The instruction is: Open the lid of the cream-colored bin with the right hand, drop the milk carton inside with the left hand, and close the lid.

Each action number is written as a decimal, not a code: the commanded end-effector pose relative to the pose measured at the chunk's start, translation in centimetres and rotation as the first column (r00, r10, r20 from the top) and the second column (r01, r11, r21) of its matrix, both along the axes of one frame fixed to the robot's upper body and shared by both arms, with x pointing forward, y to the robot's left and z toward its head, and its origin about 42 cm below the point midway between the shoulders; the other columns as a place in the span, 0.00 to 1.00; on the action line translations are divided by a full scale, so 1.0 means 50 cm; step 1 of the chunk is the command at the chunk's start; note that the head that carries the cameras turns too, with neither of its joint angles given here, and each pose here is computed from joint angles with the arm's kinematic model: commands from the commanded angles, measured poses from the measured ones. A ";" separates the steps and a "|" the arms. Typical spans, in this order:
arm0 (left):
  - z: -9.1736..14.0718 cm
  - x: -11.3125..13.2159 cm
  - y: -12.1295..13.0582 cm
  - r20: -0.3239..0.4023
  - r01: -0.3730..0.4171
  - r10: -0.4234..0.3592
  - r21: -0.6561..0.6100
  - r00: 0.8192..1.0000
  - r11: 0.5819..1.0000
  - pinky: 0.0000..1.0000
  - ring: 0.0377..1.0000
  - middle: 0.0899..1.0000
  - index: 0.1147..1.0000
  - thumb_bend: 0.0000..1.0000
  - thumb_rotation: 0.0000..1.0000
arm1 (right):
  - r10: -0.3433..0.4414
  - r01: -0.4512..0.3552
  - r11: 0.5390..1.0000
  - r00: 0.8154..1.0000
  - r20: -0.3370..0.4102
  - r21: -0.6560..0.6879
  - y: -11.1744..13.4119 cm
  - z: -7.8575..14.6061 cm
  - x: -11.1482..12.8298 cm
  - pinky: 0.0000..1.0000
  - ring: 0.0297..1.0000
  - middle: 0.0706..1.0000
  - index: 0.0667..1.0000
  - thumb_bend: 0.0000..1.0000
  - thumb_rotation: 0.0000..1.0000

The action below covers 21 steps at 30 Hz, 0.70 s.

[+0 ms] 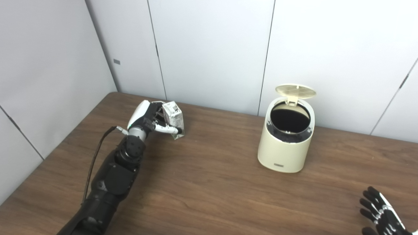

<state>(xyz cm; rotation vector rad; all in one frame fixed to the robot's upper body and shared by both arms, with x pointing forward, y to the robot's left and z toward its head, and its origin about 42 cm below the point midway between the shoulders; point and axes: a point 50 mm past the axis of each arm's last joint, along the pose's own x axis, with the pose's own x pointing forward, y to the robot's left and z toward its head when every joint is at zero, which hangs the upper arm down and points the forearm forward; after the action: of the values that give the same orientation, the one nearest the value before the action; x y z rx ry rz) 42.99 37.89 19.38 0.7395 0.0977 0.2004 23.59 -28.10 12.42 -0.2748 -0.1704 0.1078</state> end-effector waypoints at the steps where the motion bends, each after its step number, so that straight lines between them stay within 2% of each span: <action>1: 0.072 0.021 0.000 0.125 -0.016 0.017 -0.014 0.992 1.000 0.45 0.50 0.43 0.48 0.54 0.00 | 0.001 0.000 1.000 0.998 0.061 -0.012 0.004 0.025 0.006 0.85 0.89 0.92 0.93 0.70 0.74; 5: 0.073 0.022 -0.007 0.146 -0.062 0.083 -0.142 0.986 0.988 0.47 0.50 0.46 0.42 0.52 0.00 | 0.002 -0.001 1.000 0.998 0.066 -0.025 0.000 0.026 0.010 0.83 0.89 0.91 0.93 0.69 0.78; 7: 0.074 0.023 -0.011 0.151 -0.073 0.096 -0.155 0.984 0.985 0.47 0.49 0.47 0.41 0.52 0.00 | 0.003 -0.002 1.000 0.998 0.068 -0.019 -0.001 0.026 0.012 0.83 0.89 0.91 0.92 0.68 0.78; 10: 0.074 0.021 -0.016 0.156 -0.075 0.101 -0.165 0.983 0.983 0.52 0.53 0.50 0.40 0.51 0.00 | 0.000 0.001 1.000 0.998 0.059 -0.019 0.000 0.025 0.010 0.82 0.89 0.91 0.92 0.68 0.79; 11: 0.073 0.020 -0.017 0.156 -0.076 0.103 -0.172 0.982 0.982 0.52 0.53 0.50 0.40 0.51 0.00 | 0.001 0.000 1.000 0.998 0.056 -0.023 0.000 0.025 0.009 0.81 0.89 0.91 0.92 0.69 0.85; 13: 0.071 0.016 -0.020 0.155 -0.080 0.108 -0.177 0.982 0.981 0.50 0.52 0.49 0.40 0.51 0.00 | 0.002 0.000 0.999 0.999 0.055 -0.033 -0.001 0.024 0.008 0.83 0.90 0.91 0.92 0.69 0.88; 14: 0.070 0.013 -0.022 0.157 -0.079 0.108 -0.178 0.982 0.981 0.49 0.51 0.49 0.40 0.52 0.00 | 0.002 0.000 0.999 0.999 0.055 -0.033 -0.001 0.024 0.007 0.83 0.89 0.91 0.92 0.70 0.92; 17: 0.077 -0.005 -0.039 0.193 -0.055 0.088 -0.174 0.977 0.983 0.49 0.51 0.48 0.41 0.52 0.00 | 0.010 -0.011 1.000 0.999 0.045 0.026 0.001 0.022 0.006 0.85 0.89 0.92 0.92 0.69 0.91; 21: 0.101 -0.040 -0.076 0.286 0.006 0.036 -0.143 0.958 0.990 0.49 0.51 0.47 0.40 0.52 0.00 | 0.005 -0.006 0.999 0.999 0.034 0.048 0.003 0.022 0.006 0.86 0.91 0.92 0.92 0.70 0.91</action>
<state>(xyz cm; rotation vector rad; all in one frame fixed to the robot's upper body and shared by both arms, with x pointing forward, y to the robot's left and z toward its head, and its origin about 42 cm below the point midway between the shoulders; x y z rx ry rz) 40.61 34.54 21.21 0.5447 -0.0182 0.2885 23.63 -28.17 12.35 -0.2399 -0.1497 0.1051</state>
